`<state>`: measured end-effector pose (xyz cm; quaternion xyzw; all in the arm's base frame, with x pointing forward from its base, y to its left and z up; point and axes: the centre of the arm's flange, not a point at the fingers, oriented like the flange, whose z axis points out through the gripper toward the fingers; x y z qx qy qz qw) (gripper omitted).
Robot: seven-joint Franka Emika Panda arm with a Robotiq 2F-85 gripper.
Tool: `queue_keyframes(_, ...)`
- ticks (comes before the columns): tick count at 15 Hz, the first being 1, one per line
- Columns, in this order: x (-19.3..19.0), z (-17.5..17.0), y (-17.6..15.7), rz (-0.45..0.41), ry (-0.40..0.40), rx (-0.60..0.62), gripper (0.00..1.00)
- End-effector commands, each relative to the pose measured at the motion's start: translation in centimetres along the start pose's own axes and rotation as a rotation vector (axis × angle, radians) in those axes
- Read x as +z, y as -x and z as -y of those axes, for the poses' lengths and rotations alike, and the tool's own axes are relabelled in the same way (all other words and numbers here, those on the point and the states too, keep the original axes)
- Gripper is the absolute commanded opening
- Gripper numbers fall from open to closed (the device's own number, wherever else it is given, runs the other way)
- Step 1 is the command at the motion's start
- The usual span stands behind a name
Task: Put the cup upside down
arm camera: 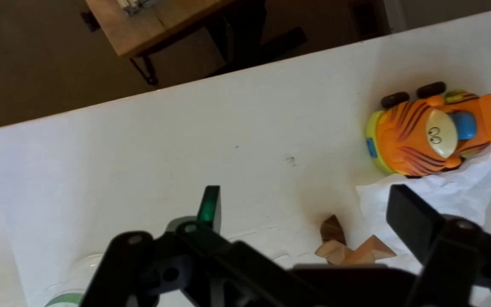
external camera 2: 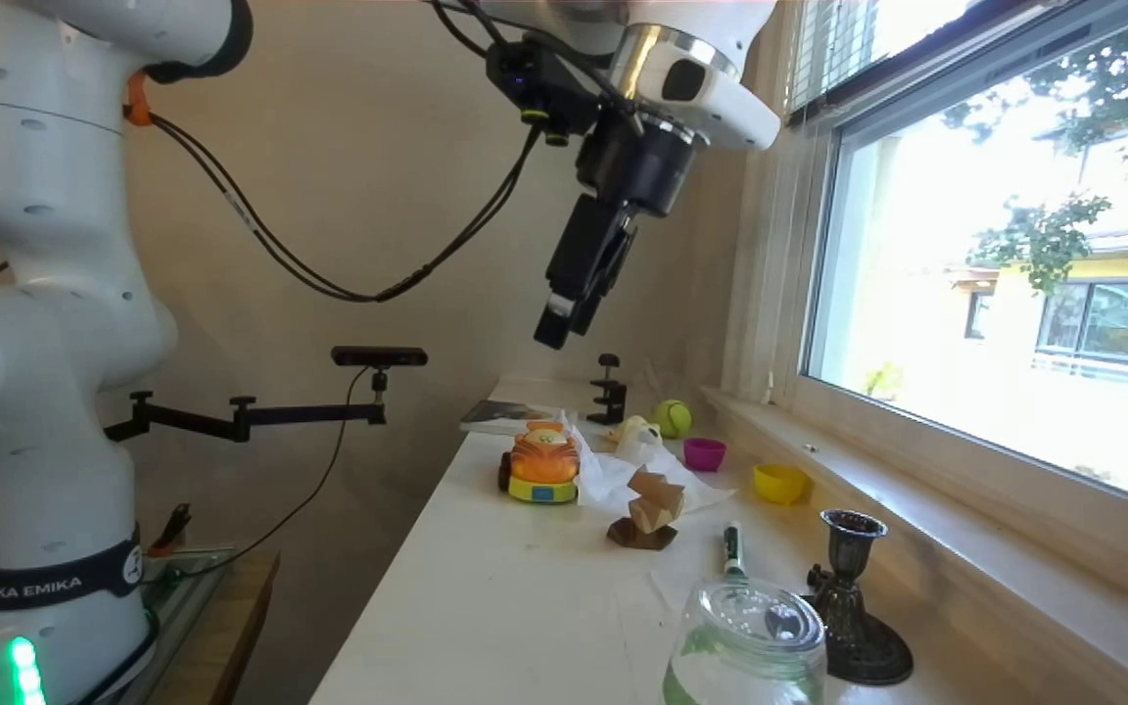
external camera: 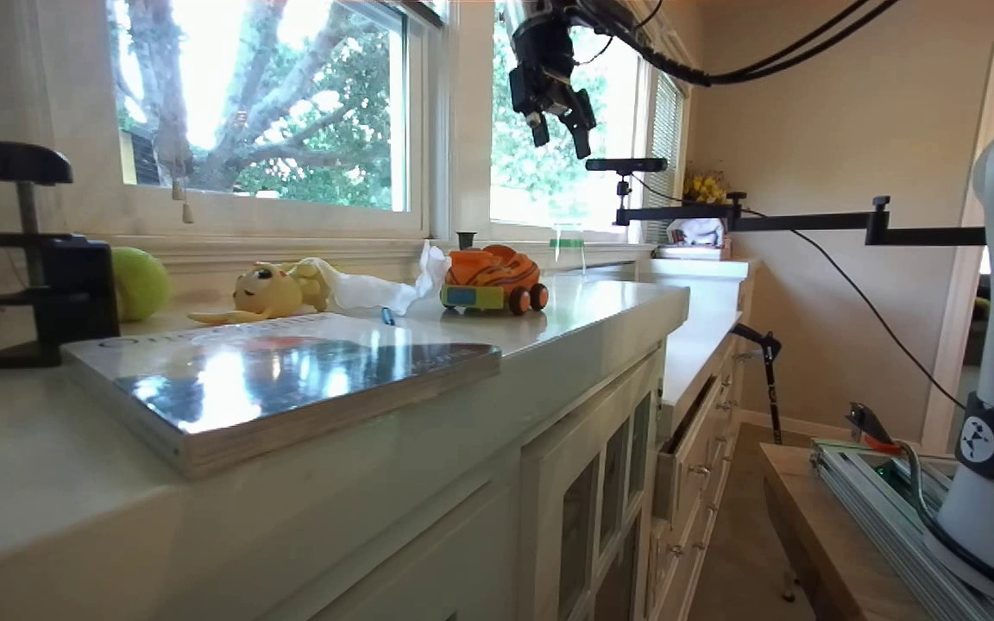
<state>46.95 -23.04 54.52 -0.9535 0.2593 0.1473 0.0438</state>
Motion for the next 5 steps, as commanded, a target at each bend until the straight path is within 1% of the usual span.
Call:
queue_keyframes(1, -0.03, 0.02, -0.35, -0.002, 0.026, 0.001, 1.00)
queue_keyframes(2, -0.05, 0.09, -0.61, -0.003, 0.038, 0.002, 1.00)
queue_keyframes(5, -0.15, 0.10, -0.78, -0.005, 0.042, 0.003, 1.00)
